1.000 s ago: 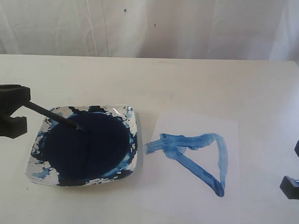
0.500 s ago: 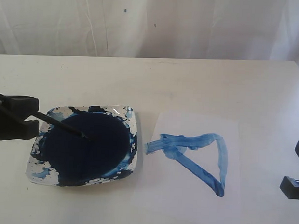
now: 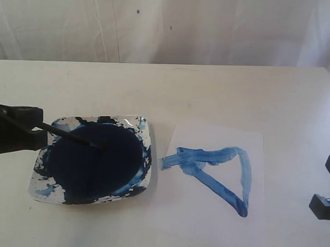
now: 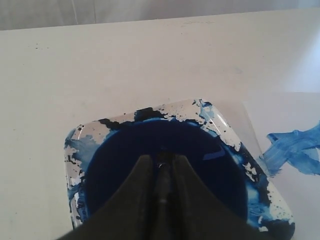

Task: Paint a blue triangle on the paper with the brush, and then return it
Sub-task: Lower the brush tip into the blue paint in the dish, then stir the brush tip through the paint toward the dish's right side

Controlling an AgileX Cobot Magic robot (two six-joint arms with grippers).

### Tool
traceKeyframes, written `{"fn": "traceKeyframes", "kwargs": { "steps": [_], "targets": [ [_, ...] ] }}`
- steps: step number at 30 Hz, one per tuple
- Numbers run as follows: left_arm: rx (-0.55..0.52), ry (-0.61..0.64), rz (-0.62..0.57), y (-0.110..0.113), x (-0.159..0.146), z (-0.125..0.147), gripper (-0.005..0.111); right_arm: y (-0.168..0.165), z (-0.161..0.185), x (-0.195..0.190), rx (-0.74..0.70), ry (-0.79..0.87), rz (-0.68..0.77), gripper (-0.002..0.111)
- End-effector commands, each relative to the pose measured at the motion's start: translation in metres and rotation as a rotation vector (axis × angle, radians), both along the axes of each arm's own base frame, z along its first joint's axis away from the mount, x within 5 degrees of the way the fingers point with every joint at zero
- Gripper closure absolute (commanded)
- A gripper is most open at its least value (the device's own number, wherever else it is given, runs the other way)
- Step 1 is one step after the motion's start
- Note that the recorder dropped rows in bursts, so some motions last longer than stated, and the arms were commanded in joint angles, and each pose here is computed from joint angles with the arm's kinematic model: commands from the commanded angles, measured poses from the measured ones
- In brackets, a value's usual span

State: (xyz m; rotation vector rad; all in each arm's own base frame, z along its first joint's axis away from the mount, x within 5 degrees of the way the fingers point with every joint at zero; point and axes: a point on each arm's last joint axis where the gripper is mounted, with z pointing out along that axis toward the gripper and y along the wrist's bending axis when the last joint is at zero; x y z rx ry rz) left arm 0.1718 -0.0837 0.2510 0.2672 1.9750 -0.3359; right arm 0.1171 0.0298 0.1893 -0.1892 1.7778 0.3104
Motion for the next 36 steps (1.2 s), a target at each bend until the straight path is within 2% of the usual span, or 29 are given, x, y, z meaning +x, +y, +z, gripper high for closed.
{"fn": "traceKeyframes", "kwargs": {
  "steps": [1, 8, 15, 25, 30, 33, 36],
  "targets": [
    [-0.025, 0.034, 0.018, -0.001, 0.001, -0.005, 0.107, 0.0, -0.001, -0.001, 0.0, 0.002, -0.004, 0.108],
    [-0.118, 0.006, 0.152, 0.007, 0.006, 0.0, 0.107, 0.0, -0.001, -0.001, 0.0, 0.002, -0.004, 0.108],
    [-0.214, 0.013, 0.175, 0.007, 0.005, 0.003, 0.107, 0.0, -0.001, -0.001, 0.0, 0.002, -0.004, 0.108],
    [-0.292, -0.012, 0.095, 0.007, -0.011, 0.021, 0.107, 0.0, -0.001, -0.001, 0.0, 0.002, -0.004, 0.108],
    [-0.35, -0.052, 0.017, 0.003, -0.018, 0.051, 0.107, 0.0, -0.001, -0.001, 0.0, 0.002, -0.004, 0.108],
    [-0.343, 0.023, 0.005, 0.009, -0.017, 0.049, 0.107, 0.0, -0.001, -0.001, 0.003, 0.003, -0.005, 0.108],
    [-0.347, 0.107, 0.082, 0.028, -0.013, 0.042, 0.107, -0.001, -0.001, -0.001, 0.009, 0.004, -0.007, 0.108]
  ]
}}
